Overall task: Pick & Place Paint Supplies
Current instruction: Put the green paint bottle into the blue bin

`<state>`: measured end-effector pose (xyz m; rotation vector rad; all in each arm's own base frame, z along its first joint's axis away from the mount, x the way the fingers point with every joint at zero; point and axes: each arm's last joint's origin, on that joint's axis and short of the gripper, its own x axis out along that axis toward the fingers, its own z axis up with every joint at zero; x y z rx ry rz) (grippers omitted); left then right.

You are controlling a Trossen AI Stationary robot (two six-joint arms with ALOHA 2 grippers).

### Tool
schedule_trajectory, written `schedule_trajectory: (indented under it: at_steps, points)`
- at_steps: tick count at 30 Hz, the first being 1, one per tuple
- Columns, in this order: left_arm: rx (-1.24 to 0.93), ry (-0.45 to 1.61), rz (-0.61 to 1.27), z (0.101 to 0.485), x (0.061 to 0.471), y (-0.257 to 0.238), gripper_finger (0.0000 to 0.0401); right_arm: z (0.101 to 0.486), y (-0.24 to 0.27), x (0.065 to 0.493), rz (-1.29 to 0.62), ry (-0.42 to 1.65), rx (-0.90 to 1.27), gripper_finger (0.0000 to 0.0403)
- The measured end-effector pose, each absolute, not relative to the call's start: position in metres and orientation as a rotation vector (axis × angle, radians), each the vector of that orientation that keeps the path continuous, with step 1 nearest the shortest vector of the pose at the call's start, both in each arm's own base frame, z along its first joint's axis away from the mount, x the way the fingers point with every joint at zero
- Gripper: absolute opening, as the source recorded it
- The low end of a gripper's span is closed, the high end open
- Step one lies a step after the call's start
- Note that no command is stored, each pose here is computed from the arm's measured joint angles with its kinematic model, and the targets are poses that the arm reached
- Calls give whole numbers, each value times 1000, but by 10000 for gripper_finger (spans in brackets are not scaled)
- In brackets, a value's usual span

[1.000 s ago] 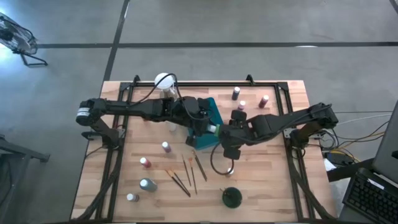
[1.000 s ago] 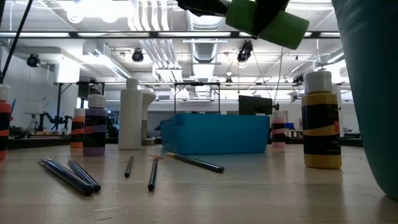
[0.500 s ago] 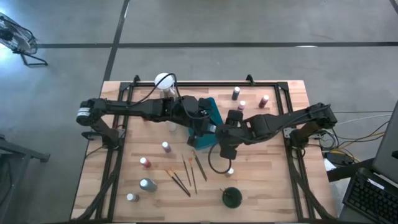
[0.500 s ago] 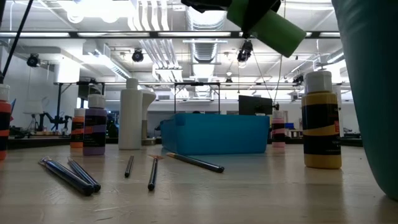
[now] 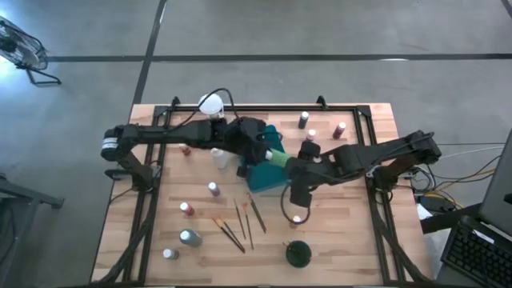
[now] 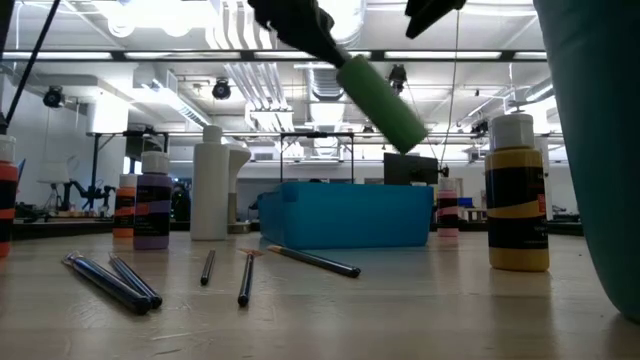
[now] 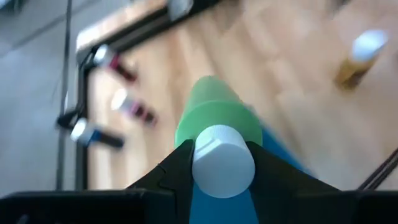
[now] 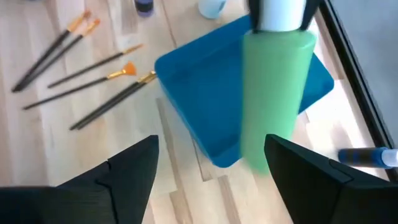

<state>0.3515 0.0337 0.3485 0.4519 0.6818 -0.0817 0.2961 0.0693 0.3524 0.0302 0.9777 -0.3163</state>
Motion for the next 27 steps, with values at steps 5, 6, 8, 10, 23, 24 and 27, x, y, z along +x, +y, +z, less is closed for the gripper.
schedule_trajectory:
  at_steps: [5,6,8,10,23,24,27]
  points:
    - [447,763,-55,358,342,50,125,367,70,282,-341,912,74,277]
    - [443,772,-46,360,340,54,125,369,70,279,-357,897,74,275]
    - [434,782,-15,366,336,64,125,372,68,273,-393,873,82,271]
    - [419,805,8,374,331,73,125,376,66,267,-416,852,104,266]
    - [252,1066,19,379,334,127,125,363,52,229,-558,831,196,274]
    - [231,1066,13,378,336,133,125,361,51,227,-563,829,204,275]
    - [172,1089,28,373,342,151,125,355,48,218,-596,819,222,279]
